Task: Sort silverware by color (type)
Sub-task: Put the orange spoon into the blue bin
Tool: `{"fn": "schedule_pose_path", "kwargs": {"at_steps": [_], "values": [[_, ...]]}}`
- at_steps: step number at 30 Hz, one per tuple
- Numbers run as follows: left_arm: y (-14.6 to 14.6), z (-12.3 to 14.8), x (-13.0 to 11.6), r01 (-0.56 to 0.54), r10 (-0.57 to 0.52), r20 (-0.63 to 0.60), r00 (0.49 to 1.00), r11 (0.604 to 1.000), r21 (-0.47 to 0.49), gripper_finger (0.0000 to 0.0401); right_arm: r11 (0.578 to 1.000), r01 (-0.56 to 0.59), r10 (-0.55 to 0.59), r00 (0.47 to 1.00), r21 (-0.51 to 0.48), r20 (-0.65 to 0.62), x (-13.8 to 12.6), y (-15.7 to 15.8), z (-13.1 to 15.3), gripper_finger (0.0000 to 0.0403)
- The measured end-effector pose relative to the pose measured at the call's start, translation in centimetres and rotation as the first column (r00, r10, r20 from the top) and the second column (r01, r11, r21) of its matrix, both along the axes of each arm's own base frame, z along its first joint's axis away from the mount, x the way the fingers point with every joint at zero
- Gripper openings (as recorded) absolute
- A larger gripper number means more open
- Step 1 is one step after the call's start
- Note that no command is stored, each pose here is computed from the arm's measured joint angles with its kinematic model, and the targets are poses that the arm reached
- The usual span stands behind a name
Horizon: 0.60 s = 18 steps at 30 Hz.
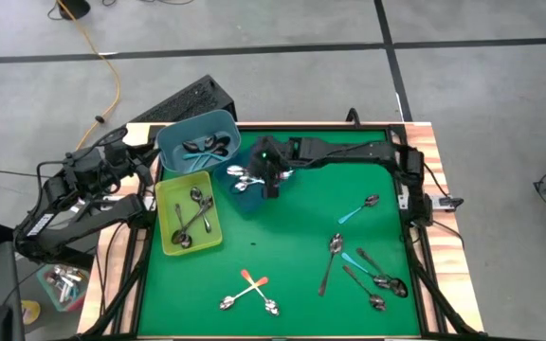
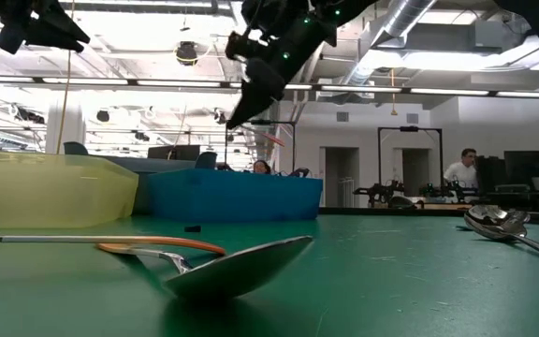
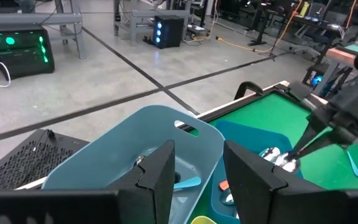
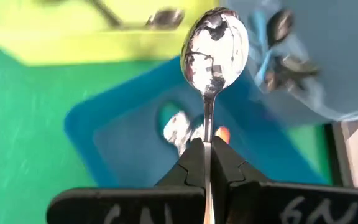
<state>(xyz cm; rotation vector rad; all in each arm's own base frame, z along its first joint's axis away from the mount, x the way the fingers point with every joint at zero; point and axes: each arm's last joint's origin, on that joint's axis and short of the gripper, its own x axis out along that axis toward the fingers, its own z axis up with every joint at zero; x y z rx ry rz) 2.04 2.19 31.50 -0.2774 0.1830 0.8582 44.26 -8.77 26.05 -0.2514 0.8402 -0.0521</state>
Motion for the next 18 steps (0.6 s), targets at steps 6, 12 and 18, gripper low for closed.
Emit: {"fn": "schedule_pose_path", "kwargs": {"at_steps": [6,12,18], "values": [[0.0,0.0,0.0,-0.003,0.003,0.009,1.0,1.0,-0.008,0.0122,0.999,-0.008,0.005,0.997,0.045,0.071,-0.8,-1.7,1.8,0.0011],[0.0,0.0,0.0,-0.003,0.003,0.008,1.0,1.0,-0.008,0.0122,0.99,-0.07,0.055,0.991,0.125,0.126,-1.3,-2.3,1.1,0.0011],[0.0,0.0,0.0,-0.003,0.003,0.008,1.0,1.0,-0.008,0.0122,0.988,-0.048,0.02,0.983,0.149,0.184,-3.1,-2.1,-1.0,0.0011]]}}
